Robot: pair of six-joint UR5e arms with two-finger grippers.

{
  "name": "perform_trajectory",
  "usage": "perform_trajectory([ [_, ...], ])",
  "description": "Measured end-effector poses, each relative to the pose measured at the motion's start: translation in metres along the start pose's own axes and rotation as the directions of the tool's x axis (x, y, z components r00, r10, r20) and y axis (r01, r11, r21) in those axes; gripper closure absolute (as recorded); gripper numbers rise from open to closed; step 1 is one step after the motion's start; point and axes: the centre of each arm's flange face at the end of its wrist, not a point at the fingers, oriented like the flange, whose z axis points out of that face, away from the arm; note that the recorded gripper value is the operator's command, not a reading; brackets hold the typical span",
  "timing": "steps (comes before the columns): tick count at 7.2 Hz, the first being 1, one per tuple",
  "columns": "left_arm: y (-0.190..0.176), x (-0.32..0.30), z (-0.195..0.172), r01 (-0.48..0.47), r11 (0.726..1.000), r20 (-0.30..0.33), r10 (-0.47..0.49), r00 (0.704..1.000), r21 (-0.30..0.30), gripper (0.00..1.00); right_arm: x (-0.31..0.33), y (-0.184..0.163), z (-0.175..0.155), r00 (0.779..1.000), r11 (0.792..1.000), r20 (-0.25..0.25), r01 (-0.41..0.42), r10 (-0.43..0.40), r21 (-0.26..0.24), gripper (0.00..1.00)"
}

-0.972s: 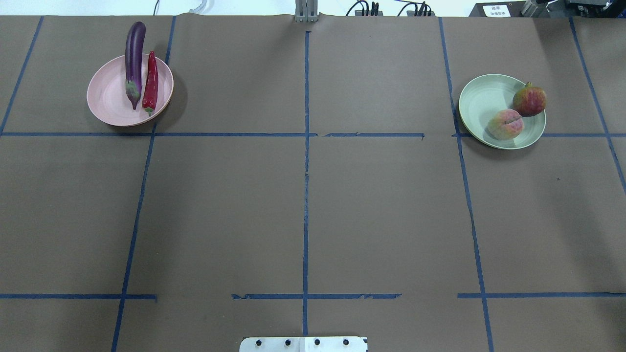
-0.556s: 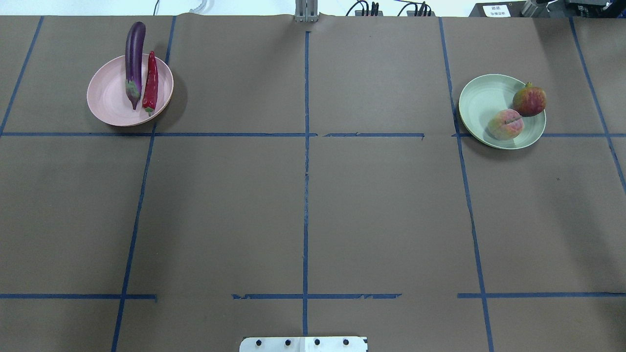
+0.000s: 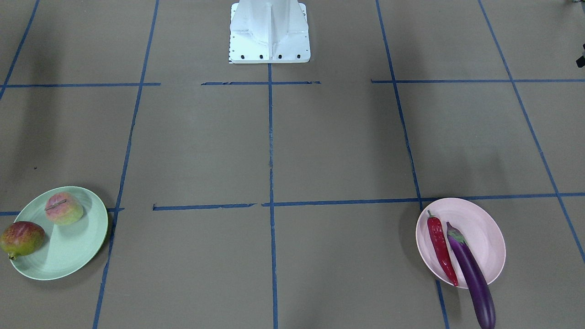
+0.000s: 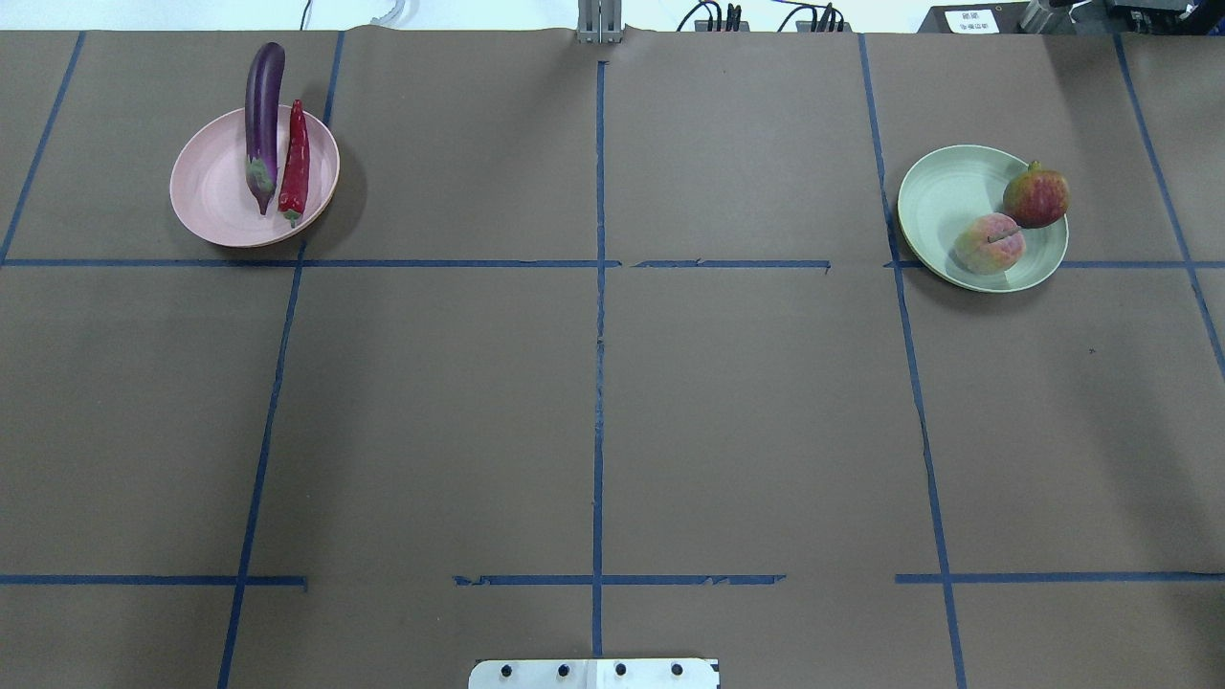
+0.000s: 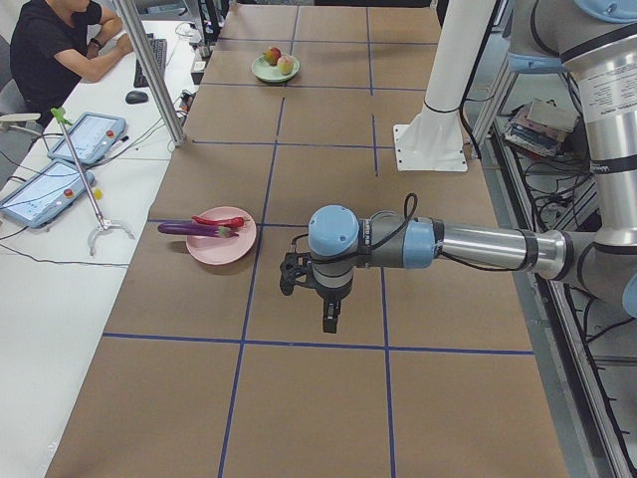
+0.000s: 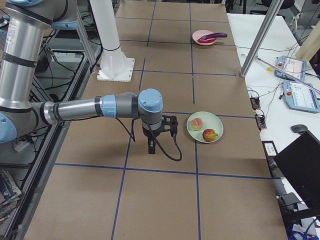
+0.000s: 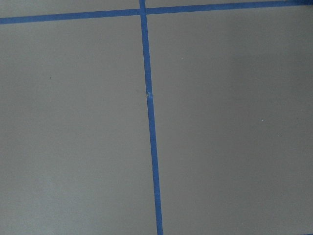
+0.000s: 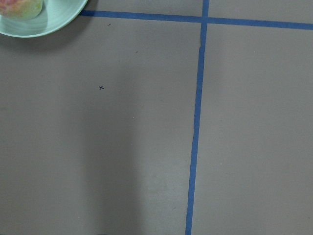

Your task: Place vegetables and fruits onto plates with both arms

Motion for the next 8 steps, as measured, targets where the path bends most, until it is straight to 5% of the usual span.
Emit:
perform_trajectory([
  [8, -0.0012, 0.0033, -0.0031, -0.004, 1.000, 0.012, 0.004, 1.000, -0.001, 0.00, -0.0025, -0.0006, -0.0018, 1.000, 1.000, 0.003, 0.004, -0.004, 0.005, 0.00],
])
